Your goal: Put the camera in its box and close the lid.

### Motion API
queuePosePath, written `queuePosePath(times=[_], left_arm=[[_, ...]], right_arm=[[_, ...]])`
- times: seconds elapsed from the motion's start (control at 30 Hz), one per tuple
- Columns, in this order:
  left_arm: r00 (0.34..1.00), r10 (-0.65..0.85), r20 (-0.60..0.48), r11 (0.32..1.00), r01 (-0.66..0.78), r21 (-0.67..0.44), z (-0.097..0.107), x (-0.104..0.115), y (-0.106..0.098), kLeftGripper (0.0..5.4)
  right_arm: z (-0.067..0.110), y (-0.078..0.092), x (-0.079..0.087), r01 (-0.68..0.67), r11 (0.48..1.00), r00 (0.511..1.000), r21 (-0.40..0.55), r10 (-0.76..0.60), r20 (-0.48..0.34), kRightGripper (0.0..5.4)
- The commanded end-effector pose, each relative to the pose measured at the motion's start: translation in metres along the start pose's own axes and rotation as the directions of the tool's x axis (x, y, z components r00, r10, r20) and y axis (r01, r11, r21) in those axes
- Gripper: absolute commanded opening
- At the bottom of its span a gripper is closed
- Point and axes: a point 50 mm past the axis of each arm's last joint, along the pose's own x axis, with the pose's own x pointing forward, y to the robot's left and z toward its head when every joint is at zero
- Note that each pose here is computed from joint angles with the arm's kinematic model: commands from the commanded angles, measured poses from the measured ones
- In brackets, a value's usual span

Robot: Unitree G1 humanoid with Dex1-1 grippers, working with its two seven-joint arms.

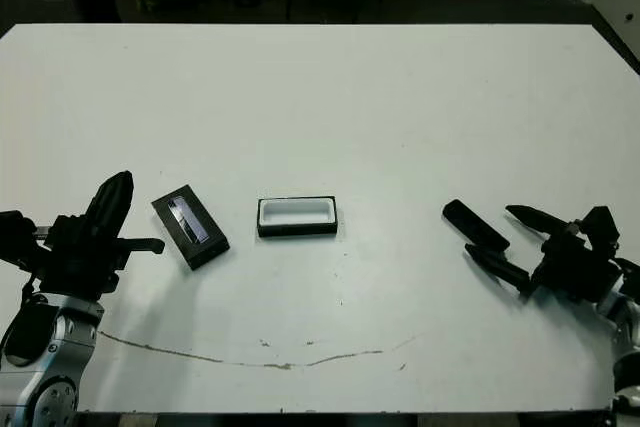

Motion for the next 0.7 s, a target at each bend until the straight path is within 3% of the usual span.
queuePosePath(times=[0.03,0.13,0.27,0.37,0.53,0.7], left_arm=[[0.999,0.018,-0.038,1.0,-0.017,0.011,-0.005,-0.003,0.004,0.0],[0.999,0.017,-0.038,1.0,-0.016,0.009,-0.005,-0.003,0.004,0.0],[0.999,0.018,-0.038,1.0,-0.018,0.009,-0.005,-0.003,0.003,0.0],[0.999,0.019,-0.037,1.0,-0.018,0.009,-0.005,-0.003,0.004,0.0],[0.999,0.022,-0.036,1.0,-0.021,0.011,-0.005,-0.003,0.004,0.0],[0.999,0.018,-0.033,1.0,-0.018,0.011,-0.005,-0.003,0.004,0.0]], right_arm=[[-0.052,0.024,0.001,-0.016,0.982,0.982,0.186,0.05,-0.182,4.54],[-0.056,0.027,0.001,-0.022,0.996,0.967,0.092,0.045,-0.252,3.81],[-0.064,0.029,0.002,-0.015,0.999,0.941,0.039,0.027,-0.338,2.89],[-0.072,0.032,0.003,-0.013,0.996,0.92,0.092,0.048,-0.39,2.2],[-0.051,0.042,0.004,-0.088,0.996,0.893,0.03,0.092,-0.441,1.12],[-0.055,0.045,0.005,-0.049,0.999,0.866,-0.001,0.042,-0.498,0.73]])
